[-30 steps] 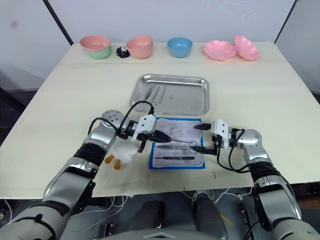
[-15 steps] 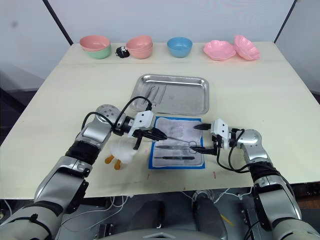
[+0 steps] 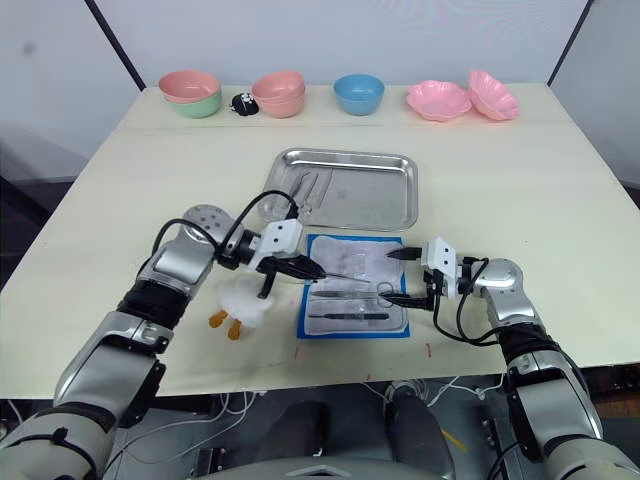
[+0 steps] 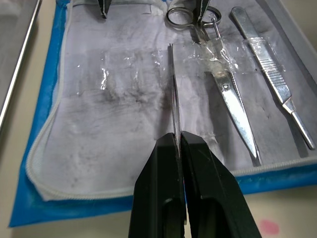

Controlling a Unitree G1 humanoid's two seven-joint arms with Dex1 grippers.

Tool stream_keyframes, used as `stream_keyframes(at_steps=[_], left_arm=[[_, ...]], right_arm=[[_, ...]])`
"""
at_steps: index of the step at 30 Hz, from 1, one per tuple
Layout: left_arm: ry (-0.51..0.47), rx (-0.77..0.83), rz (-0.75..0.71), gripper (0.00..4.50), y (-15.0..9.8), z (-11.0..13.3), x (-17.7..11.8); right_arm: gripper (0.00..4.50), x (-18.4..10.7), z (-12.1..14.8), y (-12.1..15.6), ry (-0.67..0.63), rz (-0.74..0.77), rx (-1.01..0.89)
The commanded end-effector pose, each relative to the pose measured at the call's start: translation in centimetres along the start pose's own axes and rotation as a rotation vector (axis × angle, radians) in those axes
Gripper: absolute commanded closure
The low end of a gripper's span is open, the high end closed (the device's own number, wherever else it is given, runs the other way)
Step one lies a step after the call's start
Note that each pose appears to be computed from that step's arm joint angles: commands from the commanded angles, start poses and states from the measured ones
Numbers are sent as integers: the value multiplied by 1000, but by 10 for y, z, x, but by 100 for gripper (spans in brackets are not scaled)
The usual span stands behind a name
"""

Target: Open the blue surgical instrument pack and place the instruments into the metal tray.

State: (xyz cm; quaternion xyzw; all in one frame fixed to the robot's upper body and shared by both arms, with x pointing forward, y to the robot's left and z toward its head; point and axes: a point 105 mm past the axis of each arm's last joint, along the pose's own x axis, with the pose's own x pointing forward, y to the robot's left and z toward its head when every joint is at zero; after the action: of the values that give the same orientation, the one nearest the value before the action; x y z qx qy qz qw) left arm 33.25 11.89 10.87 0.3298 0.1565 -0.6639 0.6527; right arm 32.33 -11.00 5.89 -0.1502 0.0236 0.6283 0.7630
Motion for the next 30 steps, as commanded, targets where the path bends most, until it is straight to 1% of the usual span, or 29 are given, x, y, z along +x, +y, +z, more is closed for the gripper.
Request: stream_keyframes(at_steps=[1, 19, 27, 30], left_arm=[[-6, 32, 9, 449, 2, 8, -7], [49, 28, 26, 449, -2, 5, -46], [60, 33, 51, 449, -2, 11, -65], [46, 26, 62, 449, -1, 15, -71]], right_arm=[[0, 6, -42, 29, 146, 79, 106], [0, 9, -42, 30, 141, 82, 108], [0, 10, -41, 30, 140, 85, 106], [0, 10, -42, 30, 140, 87, 107]])
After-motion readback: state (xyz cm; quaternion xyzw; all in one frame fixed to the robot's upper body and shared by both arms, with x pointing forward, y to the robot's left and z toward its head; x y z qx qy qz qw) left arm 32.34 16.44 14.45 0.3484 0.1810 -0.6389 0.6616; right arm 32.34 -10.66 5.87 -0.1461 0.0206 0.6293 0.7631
